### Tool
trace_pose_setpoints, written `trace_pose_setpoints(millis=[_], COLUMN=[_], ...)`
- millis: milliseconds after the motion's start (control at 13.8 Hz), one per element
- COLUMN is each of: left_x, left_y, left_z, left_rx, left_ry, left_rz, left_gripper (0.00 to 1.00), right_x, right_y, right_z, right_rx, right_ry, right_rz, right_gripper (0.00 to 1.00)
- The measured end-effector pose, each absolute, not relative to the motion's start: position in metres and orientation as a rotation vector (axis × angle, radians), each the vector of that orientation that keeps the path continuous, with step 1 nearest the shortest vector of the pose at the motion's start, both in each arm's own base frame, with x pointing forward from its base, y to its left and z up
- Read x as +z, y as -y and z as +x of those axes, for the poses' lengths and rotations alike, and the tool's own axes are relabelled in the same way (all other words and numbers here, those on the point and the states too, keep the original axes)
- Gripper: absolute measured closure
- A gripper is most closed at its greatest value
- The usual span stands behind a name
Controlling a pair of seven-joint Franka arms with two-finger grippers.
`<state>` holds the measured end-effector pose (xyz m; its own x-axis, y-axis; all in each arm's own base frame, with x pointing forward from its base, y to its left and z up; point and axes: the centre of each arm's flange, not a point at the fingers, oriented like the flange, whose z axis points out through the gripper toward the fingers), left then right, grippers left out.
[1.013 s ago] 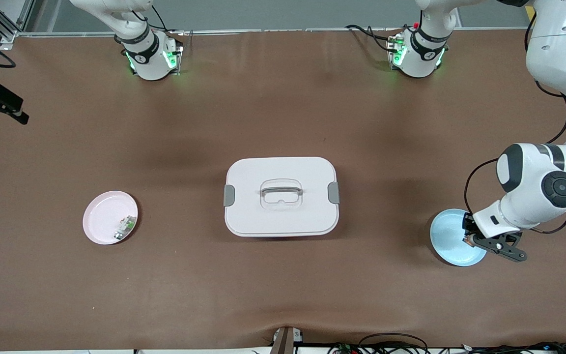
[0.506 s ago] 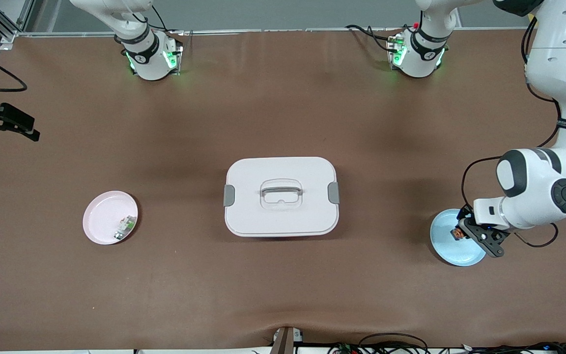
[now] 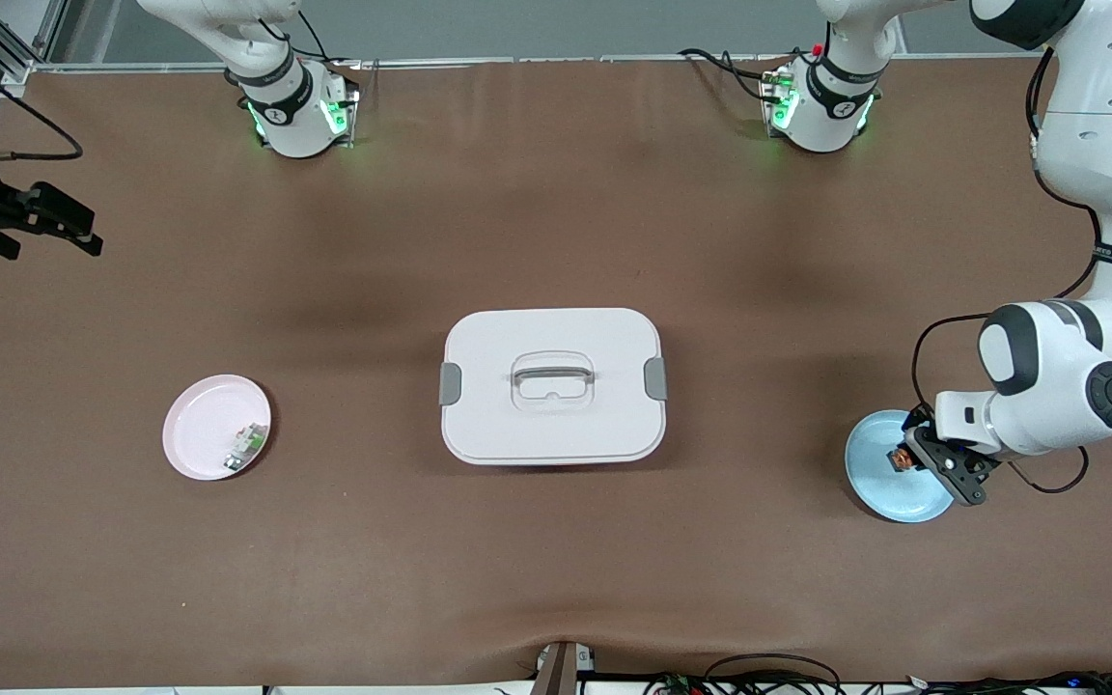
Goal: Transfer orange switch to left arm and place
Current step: 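Lower the switch onto the blue plate with the left gripper, then open the left gripper and lift it away from the plate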
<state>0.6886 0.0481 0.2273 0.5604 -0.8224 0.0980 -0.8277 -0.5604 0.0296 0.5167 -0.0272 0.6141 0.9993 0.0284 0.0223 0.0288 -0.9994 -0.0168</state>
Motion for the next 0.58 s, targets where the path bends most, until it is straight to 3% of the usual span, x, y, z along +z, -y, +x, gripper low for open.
trace_pose_setpoints(millis=[72,434,579], left_x=[0.231,0.255,0.280], left_y=[-0.047,-0.040,-0.036], left_z=[0.691,0.703,0.705], left_rx=[0.123,0.183,0.150], left_ry=[1.439,1.448,1.400], left_rz=[2.712,2.710,2.695], left_gripper=[0.54,0.04,0.00], right_x=[0.617,0.621,0.626], right_y=[0.027,0.035,0.036], right_z=[0.515,0.515,0.515], right_rx=[-0.044,-0.060,-0.075], right_ry=[0.045,0.017,0.015], right_rz=[-3.124,-3.126,-3.126], right_gripper=[0.00,0.00,0.00])
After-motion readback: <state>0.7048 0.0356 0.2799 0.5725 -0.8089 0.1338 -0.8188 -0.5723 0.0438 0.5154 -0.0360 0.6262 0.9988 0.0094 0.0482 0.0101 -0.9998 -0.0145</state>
